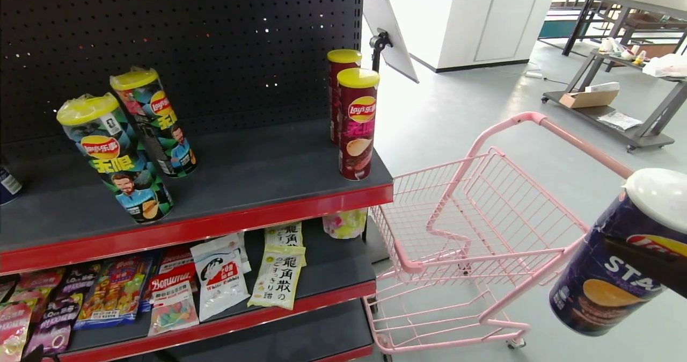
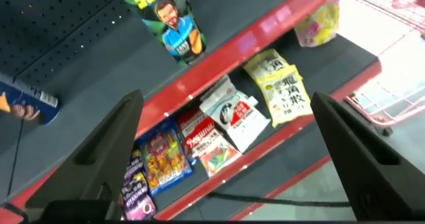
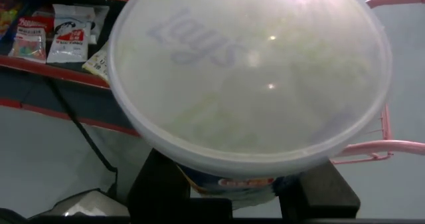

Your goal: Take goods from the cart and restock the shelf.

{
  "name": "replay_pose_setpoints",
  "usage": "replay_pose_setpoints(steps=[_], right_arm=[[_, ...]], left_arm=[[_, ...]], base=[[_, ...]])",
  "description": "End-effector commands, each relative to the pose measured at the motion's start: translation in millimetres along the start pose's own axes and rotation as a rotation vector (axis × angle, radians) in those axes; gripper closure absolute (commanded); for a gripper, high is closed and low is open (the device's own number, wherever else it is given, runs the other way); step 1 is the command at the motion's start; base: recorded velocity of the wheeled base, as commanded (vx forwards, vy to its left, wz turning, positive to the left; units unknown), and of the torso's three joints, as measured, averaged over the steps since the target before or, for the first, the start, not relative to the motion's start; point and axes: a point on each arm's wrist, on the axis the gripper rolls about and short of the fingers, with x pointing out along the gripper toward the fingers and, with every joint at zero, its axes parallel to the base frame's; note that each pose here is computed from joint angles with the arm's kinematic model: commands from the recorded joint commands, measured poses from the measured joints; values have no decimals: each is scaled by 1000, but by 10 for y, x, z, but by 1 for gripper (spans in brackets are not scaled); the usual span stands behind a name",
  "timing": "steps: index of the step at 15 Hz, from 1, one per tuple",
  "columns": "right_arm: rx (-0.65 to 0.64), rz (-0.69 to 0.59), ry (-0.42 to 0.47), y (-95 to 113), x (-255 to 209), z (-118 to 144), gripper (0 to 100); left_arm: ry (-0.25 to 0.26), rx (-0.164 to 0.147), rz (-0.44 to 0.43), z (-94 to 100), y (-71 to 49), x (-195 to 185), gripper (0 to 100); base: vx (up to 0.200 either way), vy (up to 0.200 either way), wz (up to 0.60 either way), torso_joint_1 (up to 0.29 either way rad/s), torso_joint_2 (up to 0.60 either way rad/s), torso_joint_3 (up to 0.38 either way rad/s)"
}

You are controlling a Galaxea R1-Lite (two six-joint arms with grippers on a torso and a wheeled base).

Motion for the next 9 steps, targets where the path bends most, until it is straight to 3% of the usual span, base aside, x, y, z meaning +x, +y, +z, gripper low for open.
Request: replay_pose_setpoints(steps=[1, 6, 9], right_arm=[[-3, 1, 3, 2, 2, -10, 100], [-14, 3, 1, 5, 8, -12, 100], [-16, -2, 5, 0, 11, -24, 100]], left_arm=[[-2, -1, 1, 13, 6, -1, 0], [-10, -1, 5, 35, 16, -11, 0], [-7, -1, 4, 27, 13, -7, 0]], base=[[0, 0, 600, -2, -2, 7], [0, 0, 600, 7, 4, 0], [0, 0, 0, 0, 0, 0]])
